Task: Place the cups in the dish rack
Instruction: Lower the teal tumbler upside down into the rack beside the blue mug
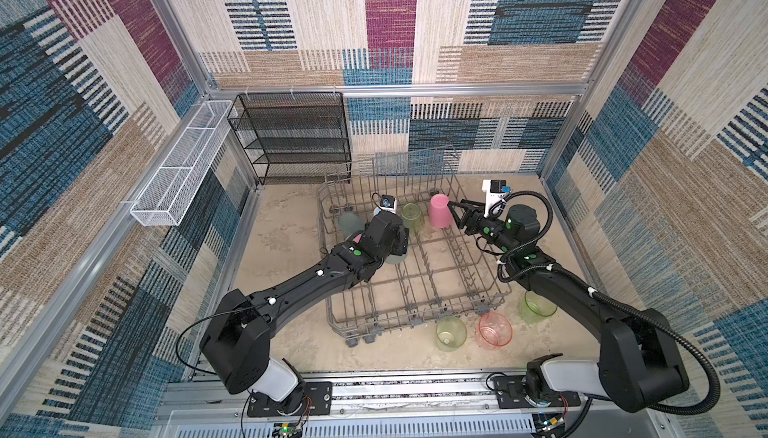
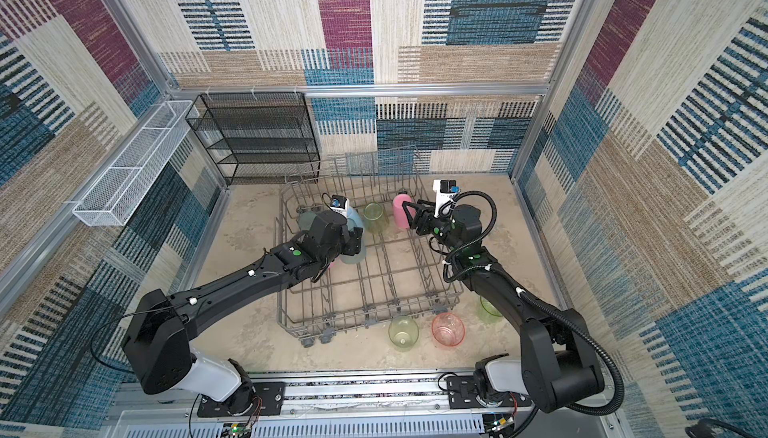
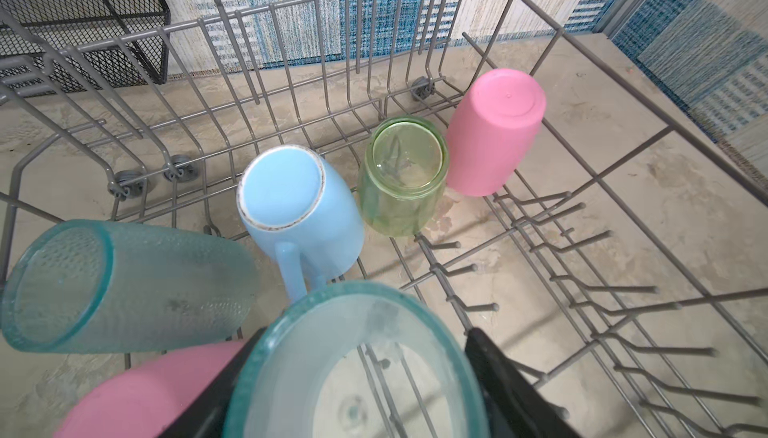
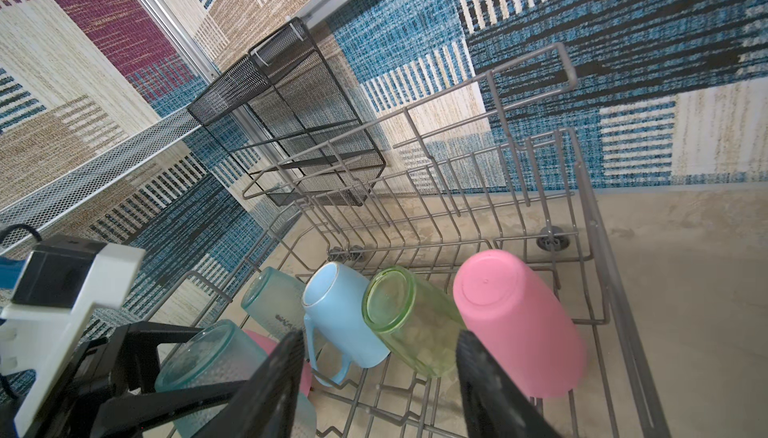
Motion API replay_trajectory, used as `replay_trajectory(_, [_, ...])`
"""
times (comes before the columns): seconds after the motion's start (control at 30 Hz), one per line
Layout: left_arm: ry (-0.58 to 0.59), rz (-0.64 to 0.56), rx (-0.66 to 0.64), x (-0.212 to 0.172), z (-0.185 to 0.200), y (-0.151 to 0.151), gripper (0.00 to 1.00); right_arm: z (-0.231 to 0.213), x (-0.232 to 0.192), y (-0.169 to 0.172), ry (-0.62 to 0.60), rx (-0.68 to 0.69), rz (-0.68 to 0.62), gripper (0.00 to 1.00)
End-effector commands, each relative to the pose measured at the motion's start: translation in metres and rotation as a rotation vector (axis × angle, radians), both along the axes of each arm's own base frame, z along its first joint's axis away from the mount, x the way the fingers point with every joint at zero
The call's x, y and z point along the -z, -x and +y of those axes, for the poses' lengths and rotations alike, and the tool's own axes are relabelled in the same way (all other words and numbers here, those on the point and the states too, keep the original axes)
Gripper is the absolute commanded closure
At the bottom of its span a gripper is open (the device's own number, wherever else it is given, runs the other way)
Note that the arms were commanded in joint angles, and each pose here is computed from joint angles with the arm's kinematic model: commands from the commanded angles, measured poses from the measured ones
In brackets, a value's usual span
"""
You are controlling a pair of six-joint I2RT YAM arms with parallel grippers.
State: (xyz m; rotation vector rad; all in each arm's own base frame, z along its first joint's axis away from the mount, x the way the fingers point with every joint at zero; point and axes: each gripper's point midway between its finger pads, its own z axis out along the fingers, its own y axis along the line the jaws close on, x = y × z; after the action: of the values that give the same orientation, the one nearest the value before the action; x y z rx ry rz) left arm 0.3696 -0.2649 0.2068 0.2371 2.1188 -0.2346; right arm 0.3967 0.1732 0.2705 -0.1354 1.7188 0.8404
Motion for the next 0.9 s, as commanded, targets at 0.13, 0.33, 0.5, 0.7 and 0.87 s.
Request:
replay_trajectory(0.13, [-0.011, -0.074, 0.002, -0.002, -0.004, -0.007, 0.33, 0.003, -0.008, -0.001, -0.017, -0.018, -0.023, 0.39])
replay_trajectory(0.33, [-0.027, -0.103, 0.018, 0.007, -0.007, -0.006, 0.33, 0.003, -0.009, -0.003, -0.013, -0.012, -0.017, 0.39])
replay_trajectory(0.5, [-0.025, -0.102, 0.043, 0.022, -0.013, -0.004, 0.33, 0.005, -0.003, -0.005, -0.018, -0.017, 0.009, 0.39])
replay_trajectory(0.7, [-0.039, -0.105, 0.057, 0.037, -0.017, -0.001, 0.33, 0.007, -0.002, -0.008, -0.026, -0.022, 0.029, 0.39])
replay_trajectory(0.87, [-0.044, -0.101, 0.067, 0.047, -0.019, 0.0, 0.33, 0.008, 0.005, -0.013, -0.038, -0.018, 0.068, 0.39])
